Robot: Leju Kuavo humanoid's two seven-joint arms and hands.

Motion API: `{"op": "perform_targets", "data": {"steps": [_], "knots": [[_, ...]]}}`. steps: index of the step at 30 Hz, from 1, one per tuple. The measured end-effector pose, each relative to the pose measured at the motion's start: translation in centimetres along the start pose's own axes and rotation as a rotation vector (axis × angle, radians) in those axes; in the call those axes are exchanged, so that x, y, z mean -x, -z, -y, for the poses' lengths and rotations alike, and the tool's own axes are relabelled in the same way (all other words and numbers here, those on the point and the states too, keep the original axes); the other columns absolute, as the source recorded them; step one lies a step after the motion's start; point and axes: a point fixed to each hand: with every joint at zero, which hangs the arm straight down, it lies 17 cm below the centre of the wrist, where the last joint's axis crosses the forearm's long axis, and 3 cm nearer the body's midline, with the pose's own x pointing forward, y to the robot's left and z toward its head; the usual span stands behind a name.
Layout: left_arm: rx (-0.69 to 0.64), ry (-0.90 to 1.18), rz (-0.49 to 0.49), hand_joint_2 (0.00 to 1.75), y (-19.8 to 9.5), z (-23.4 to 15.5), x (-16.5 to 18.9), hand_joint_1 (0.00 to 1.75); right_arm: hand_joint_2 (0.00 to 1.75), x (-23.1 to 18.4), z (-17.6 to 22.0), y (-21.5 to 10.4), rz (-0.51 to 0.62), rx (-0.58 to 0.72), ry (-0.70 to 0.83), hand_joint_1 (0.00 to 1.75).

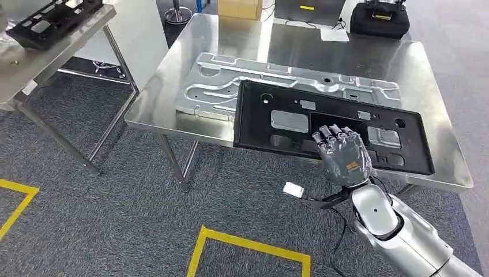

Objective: Take the parts from the cabinet and place them on the table.

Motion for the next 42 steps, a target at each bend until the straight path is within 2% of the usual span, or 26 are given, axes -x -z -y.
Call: {"op": "perform_targets", "data": {"steps": [4, 9, 20, 37, 38, 40, 41, 42], "knots": [[0.004, 0.004, 0.003, 0.00, 0.1, 0.1, -0.3, 0.00, 1.75, -1.3, -1.3, -0.2, 0.059, -0.036, -0.014, 1.75], [0.001, 0.004, 0.006, 0.00, 0.2, -0.1, -0.5, 0.00, 1.75, -0.7, -1.1, 0.8, 0.056, -0.020, -0.029, 1.75], [-0.008, 0.004, -0.006, 0.00, 0.1, -0.6, 0.1, 0.00, 1.75, -2.9, -1.9, 0.3, 0.105, -0.039, 0.002, 1.75], [-0.030, 0.009, 0.001, 0.00, 0.2, -0.8, -0.3, 0.00, 1.75, -2.3, -3.8, -1.0, 0.067, -0.081, 0.028, 1.75], [-0.036, 0.014, 0.000, 1.75, 0.2, -0.9, -0.3, 0.00, 0.00, -2.1, -3.8, -0.9, 0.061, -0.080, 0.030, 0.00], [-0.041, 0.025, -0.005, 1.75, 0.3, -1.0, -0.2, 0.00, 0.00, -2.0, -3.8, -0.8, 0.054, -0.075, 0.033, 0.00], [-0.043, 0.029, -0.008, 0.00, 0.3, -1.0, -0.2, 0.00, 0.00, -2.1, -3.8, -0.8, 0.056, -0.076, 0.036, 0.00], [-0.041, 0.031, -0.009, 0.00, 0.3, -1.0, -0.2, 0.00, 0.00, -2.3, -3.9, -0.9, 0.056, -0.080, 0.040, 0.00]]}}
